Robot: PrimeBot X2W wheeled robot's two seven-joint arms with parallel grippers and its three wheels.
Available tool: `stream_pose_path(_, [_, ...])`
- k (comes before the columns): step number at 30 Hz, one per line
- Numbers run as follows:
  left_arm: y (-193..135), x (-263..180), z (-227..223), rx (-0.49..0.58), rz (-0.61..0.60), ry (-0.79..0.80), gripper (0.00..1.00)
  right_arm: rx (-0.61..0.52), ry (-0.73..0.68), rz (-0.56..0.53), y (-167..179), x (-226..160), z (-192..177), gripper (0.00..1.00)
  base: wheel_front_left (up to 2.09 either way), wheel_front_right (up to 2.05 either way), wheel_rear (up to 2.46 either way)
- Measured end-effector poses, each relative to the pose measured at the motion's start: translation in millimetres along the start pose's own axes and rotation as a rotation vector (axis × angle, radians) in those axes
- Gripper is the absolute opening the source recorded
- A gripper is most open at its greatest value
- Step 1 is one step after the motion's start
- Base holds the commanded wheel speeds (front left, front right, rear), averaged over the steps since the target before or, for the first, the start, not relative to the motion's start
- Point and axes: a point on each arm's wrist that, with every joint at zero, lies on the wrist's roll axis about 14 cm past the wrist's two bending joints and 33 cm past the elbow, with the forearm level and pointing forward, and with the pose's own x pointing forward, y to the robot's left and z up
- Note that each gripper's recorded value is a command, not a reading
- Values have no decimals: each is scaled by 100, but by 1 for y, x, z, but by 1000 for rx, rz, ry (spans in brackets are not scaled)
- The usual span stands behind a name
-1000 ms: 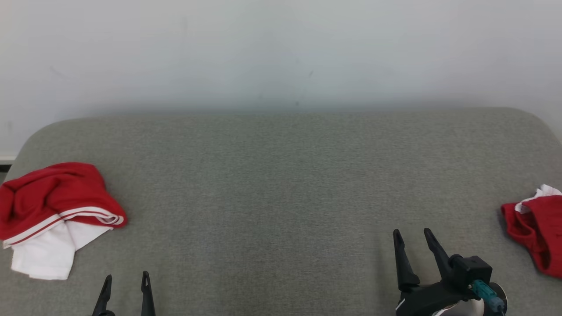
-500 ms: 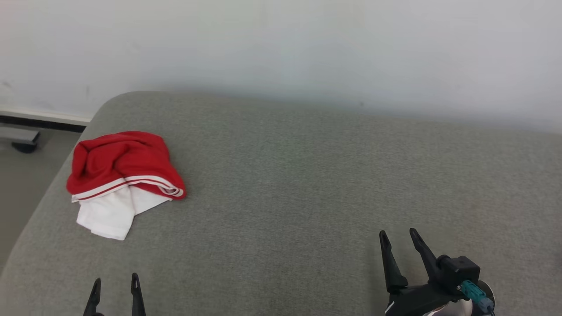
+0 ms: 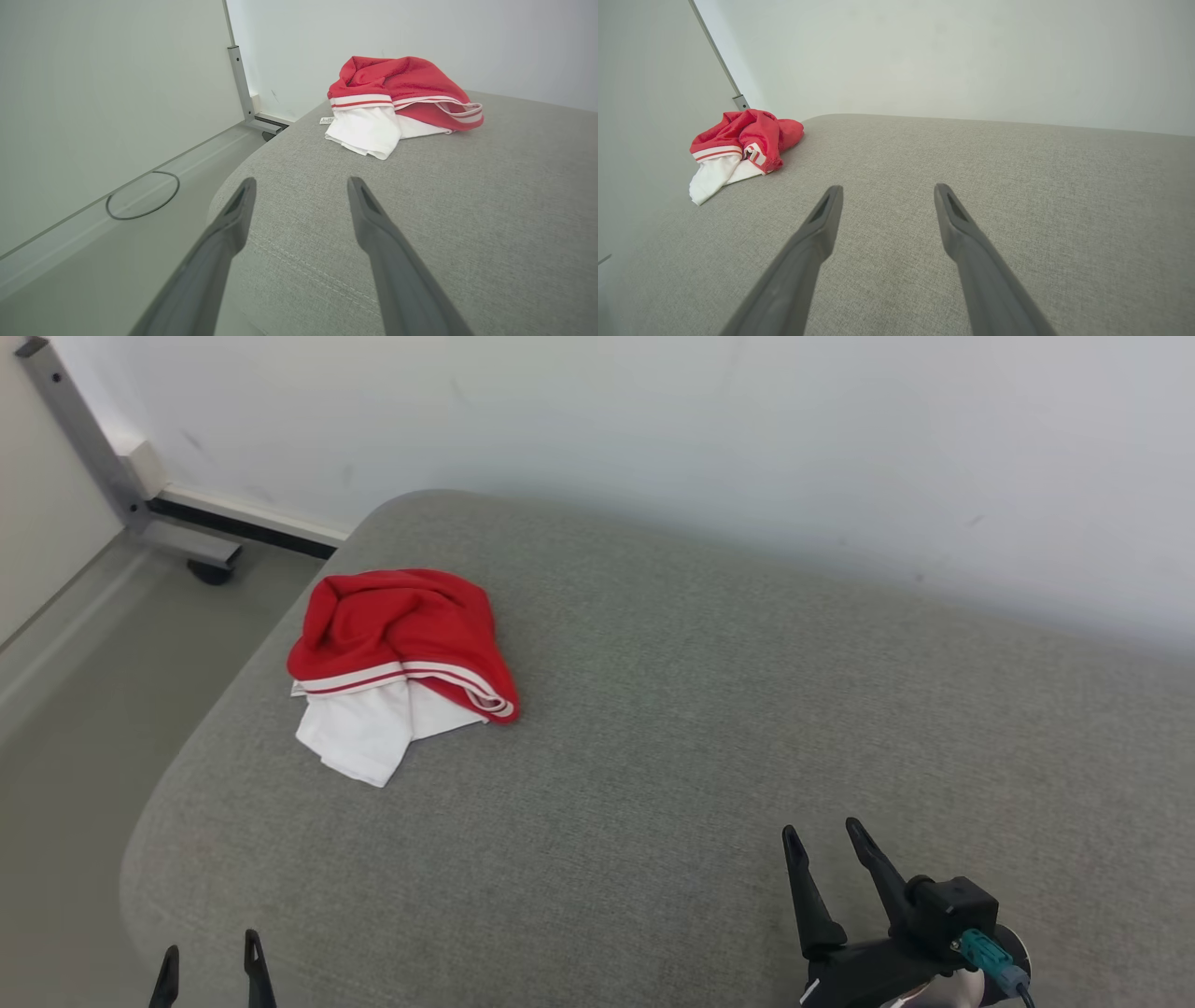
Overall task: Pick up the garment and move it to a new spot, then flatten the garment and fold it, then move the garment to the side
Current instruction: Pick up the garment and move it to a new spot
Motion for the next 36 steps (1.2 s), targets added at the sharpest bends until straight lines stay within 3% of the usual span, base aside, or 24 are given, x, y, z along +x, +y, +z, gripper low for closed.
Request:
stream_pose_path(8, [15,-5,-1,-9,55,8,100,3,17,36,10,7,-7,100,0,0,0])
stream_pose_path(17, [3,8,0,-33,21,12,100,-1,14,27,4,10,-8,100,0,0,0])
stream_pose_path(27, [-27,57,12,-36,-72,-6,100,-23,-4,10,-11,20,-7,100,0,0,0])
stream_pose_path(36, [-55,118,11,54,-170,33,100,-68,-15,23,-23,30,-8,100,0,0,0])
